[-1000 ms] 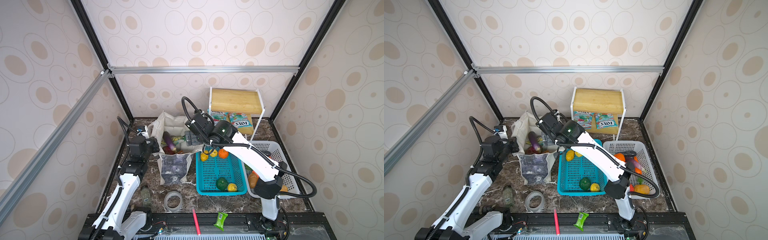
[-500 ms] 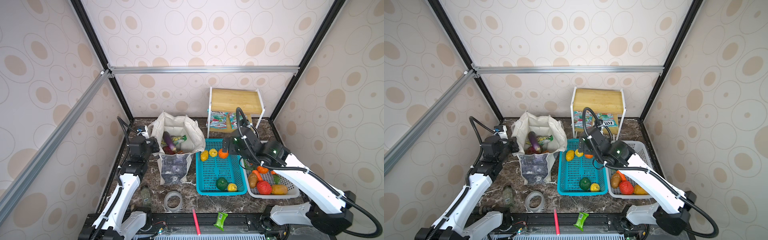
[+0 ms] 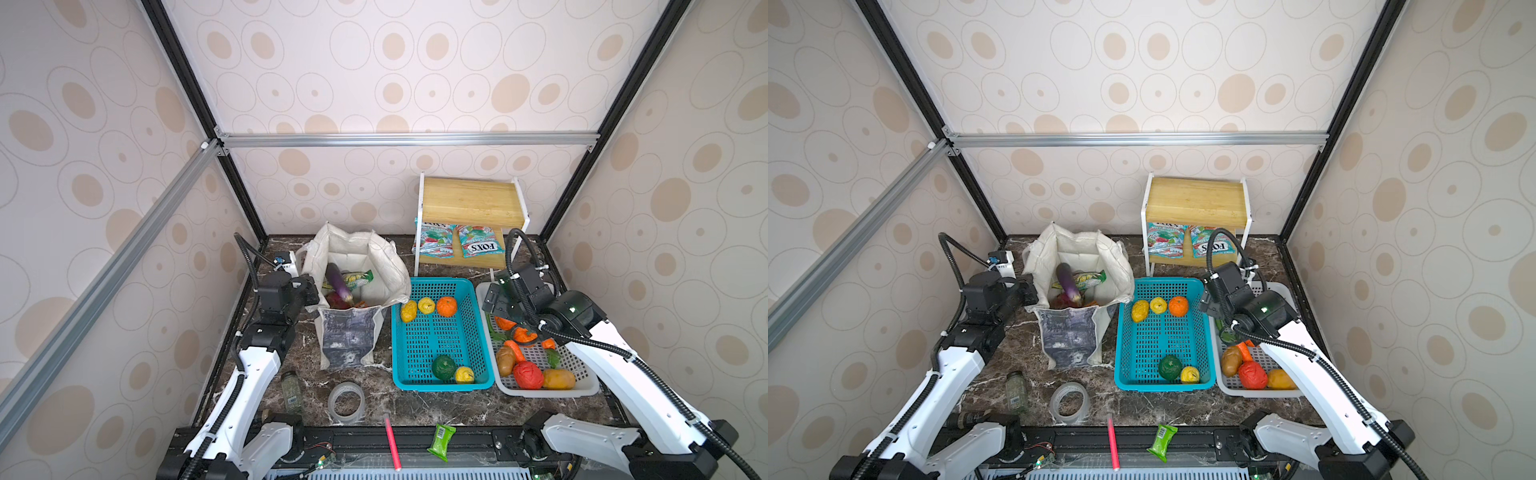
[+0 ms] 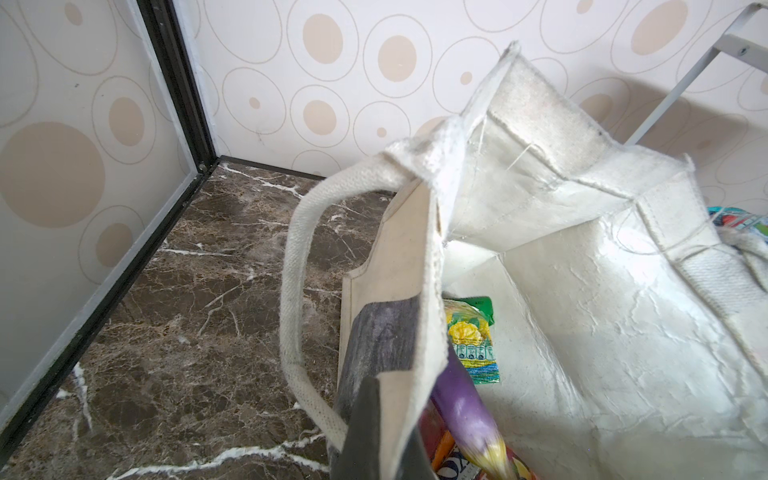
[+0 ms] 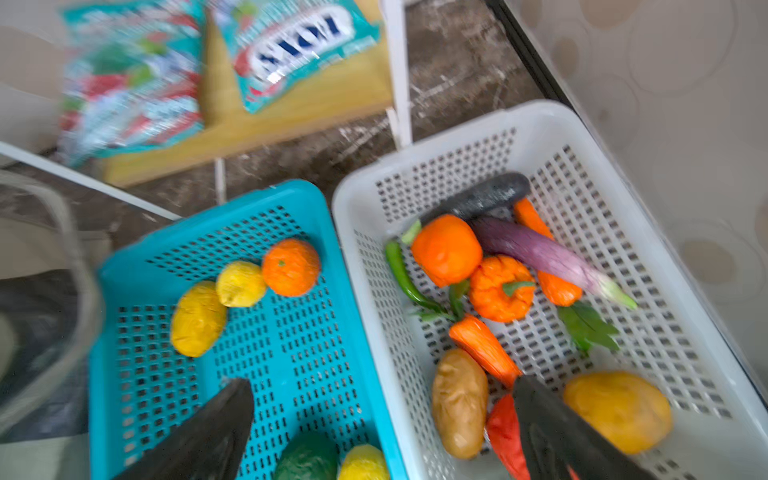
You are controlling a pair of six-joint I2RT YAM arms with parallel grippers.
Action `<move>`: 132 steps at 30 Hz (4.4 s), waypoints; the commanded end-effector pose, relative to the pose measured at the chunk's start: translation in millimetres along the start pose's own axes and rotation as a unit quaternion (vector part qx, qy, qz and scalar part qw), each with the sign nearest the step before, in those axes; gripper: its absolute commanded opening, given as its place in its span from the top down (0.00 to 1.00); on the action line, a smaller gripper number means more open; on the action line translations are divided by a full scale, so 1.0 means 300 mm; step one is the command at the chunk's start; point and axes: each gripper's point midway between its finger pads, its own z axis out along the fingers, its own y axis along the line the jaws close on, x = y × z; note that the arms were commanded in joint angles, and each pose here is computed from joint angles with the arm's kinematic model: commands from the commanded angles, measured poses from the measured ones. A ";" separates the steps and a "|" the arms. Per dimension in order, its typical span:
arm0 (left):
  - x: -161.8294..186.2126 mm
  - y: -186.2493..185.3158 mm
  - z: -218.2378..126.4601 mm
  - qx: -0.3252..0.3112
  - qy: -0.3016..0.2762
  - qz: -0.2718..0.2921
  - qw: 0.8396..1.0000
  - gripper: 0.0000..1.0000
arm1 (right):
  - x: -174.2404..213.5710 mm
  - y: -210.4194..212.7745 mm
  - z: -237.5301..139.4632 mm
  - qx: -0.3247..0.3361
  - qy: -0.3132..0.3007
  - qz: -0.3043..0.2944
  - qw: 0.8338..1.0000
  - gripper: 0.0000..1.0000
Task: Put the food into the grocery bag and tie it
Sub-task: 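Move the right gripper back over the white vegetable basket, then lower the right gripper onto the red tomato and grasp it, then lift the red tomato and carry it over the tote bag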
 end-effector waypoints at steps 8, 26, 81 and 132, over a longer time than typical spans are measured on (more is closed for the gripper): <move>-0.027 0.004 -0.009 -0.003 -0.015 0.003 1.000 1.00 | 0.235 -0.194 0.091 0.061 0.137 0.053 0.987 0.00; -0.035 0.009 -0.017 -0.008 -0.020 0.004 1.000 1.00 | 0.433 -0.394 0.149 0.156 0.265 0.125 0.943 0.05; -0.042 -0.005 -0.026 0.004 -0.024 0.003 1.000 1.00 | 0.519 -0.439 0.323 0.188 0.284 0.153 0.928 0.35; -0.060 -0.012 -0.042 0.009 -0.035 0.002 0.999 1.00 | -0.031 0.152 -0.028 -0.056 0.100 0.083 0.990 0.43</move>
